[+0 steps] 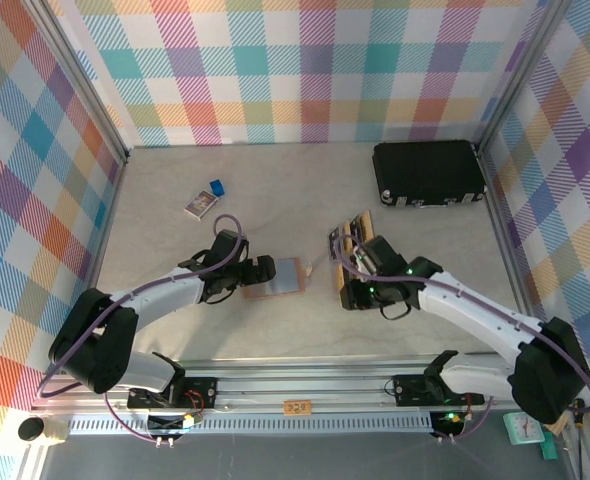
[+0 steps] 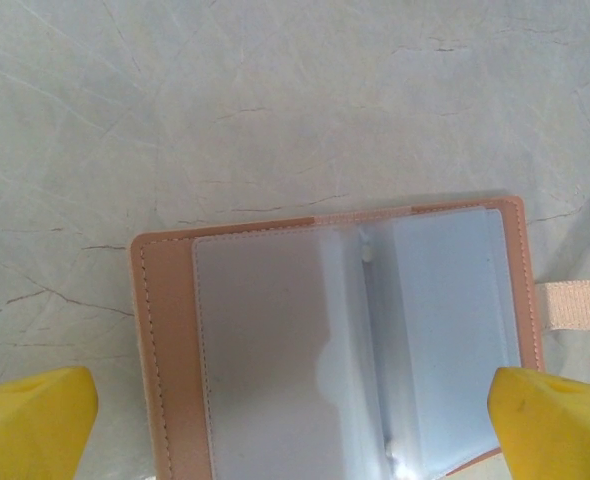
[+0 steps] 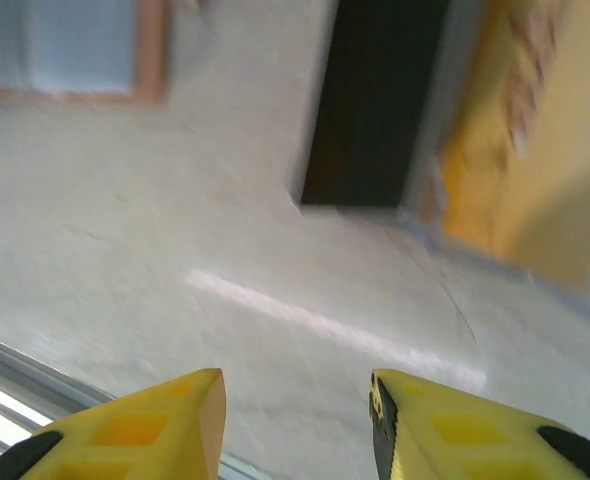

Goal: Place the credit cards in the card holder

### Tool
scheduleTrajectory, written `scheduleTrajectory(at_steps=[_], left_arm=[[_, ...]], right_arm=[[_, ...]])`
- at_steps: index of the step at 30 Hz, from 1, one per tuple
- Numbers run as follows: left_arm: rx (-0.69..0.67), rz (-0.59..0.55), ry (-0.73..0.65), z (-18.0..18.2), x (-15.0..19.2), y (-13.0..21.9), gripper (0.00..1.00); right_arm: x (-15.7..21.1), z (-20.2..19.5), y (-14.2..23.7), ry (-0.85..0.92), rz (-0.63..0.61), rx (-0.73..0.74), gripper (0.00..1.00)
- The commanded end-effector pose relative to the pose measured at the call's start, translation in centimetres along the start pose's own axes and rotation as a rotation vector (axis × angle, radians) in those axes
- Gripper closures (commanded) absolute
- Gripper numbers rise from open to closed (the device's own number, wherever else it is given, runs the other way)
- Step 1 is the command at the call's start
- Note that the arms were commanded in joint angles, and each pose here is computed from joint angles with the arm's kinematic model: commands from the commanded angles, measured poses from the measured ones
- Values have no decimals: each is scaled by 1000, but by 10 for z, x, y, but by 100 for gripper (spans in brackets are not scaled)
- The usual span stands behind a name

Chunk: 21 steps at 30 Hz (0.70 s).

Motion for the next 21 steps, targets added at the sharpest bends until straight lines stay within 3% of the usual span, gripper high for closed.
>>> scheduleTrajectory(at_steps=[1, 7, 21], left_arm=[[31, -37, 9, -10, -12, 3, 0], [29, -35, 14, -10, -12, 5, 0], [6, -37, 11, -5, -8, 15, 0]], right_arm=[[9, -13, -10, -54, 1, 28, 57], [-9, -26, -32, -114, -108, 86, 60], [-79, -3, -53, -110, -269, 130, 63]])
Point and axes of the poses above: each hand's point on the last joint's axis, 136 mm out from that joint toward the fingers, its own y axis back along the fingers, its own z axis along the line the jaws close on, x = y × z, the point moved 2 cm from there along y, back along the fingers, and after that the axes turned 14 degrees about -y, right-handed, at the moved point
